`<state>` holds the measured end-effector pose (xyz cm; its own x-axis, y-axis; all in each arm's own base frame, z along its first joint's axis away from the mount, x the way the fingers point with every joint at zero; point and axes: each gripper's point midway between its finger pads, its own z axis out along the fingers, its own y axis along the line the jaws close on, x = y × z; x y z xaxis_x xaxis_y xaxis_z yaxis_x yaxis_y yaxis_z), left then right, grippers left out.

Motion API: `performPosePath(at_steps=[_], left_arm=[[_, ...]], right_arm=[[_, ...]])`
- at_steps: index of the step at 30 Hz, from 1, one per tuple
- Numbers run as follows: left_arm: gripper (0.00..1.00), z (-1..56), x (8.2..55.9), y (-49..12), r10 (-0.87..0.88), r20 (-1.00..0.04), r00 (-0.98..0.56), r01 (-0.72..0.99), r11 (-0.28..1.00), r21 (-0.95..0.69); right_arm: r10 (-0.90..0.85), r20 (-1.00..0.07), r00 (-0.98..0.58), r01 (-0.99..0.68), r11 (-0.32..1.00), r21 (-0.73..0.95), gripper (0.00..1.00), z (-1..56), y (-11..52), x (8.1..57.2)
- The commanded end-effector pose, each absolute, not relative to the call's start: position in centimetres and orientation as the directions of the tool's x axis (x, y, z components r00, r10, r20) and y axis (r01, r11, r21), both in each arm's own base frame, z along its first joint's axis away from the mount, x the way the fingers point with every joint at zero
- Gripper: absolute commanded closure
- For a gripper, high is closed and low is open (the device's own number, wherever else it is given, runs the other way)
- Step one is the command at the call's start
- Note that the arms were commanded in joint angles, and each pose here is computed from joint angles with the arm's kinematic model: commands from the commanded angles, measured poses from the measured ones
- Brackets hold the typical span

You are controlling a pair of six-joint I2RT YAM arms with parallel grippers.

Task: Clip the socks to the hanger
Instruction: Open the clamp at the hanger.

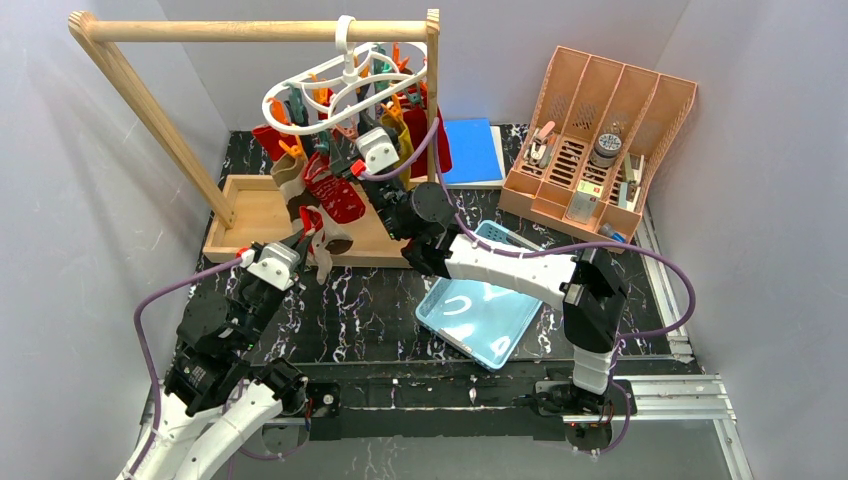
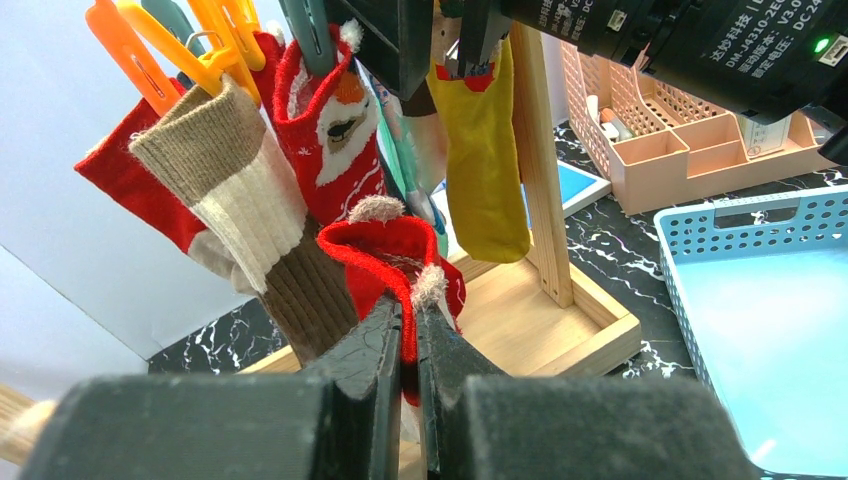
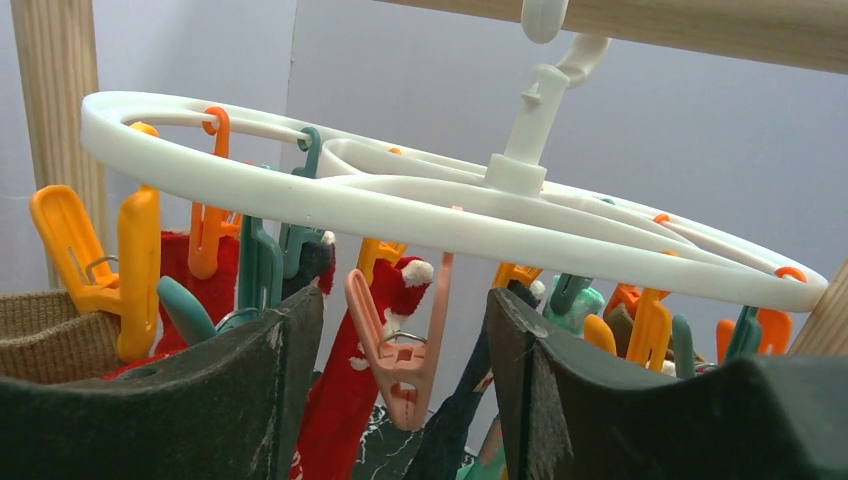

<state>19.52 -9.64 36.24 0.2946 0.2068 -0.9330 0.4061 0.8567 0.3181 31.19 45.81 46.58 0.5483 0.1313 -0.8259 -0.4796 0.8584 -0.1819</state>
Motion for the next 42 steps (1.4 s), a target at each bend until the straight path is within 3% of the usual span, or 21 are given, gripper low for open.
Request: performPosePath(at_steps=[1,20,32,36,38,42], left_arm=[[1.00,36.5,19.7,-9.6,0.207,-0.930,0.303,0.394,0.861,0.320],[1.00,36.5,19.6,-9.6,0.195,-0.934,0.300,0.401,0.862,0.309],[1.00,37.5,19.2,-10.2,0.133,-0.941,0.311,0.432,0.862,0.265],[1.00,38.3,19.0,-10.6,0.087,-0.946,0.311,0.454,0.861,0.229],[1.00,38.7,19.0,-10.8,0.063,-0.949,0.308,0.464,0.861,0.208],[1.00,39.7,19.1,-11.3,0.011,-0.955,0.298,0.481,0.862,0.160]], right_arm=[[0.200,-0.786,0.584,-0.476,0.870,-0.132,0.33,49.7,44.9,30.9],[0.200,-0.791,0.578,-0.501,0.852,-0.151,0.52,50.0,45.8,30.8],[0.200,-0.844,0.498,-0.561,0.817,-0.137,0.78,50.6,46.6,30.5],[0.199,-0.880,0.431,-0.582,0.807,-0.103,0.88,50.9,47.0,30.8],[0.201,-0.895,0.398,-0.587,0.806,-0.080,0.99,50.9,47.0,30.9],[0.191,-0.923,0.334,-0.579,0.814,-0.041,0.99,50.7,46.9,31.4]])
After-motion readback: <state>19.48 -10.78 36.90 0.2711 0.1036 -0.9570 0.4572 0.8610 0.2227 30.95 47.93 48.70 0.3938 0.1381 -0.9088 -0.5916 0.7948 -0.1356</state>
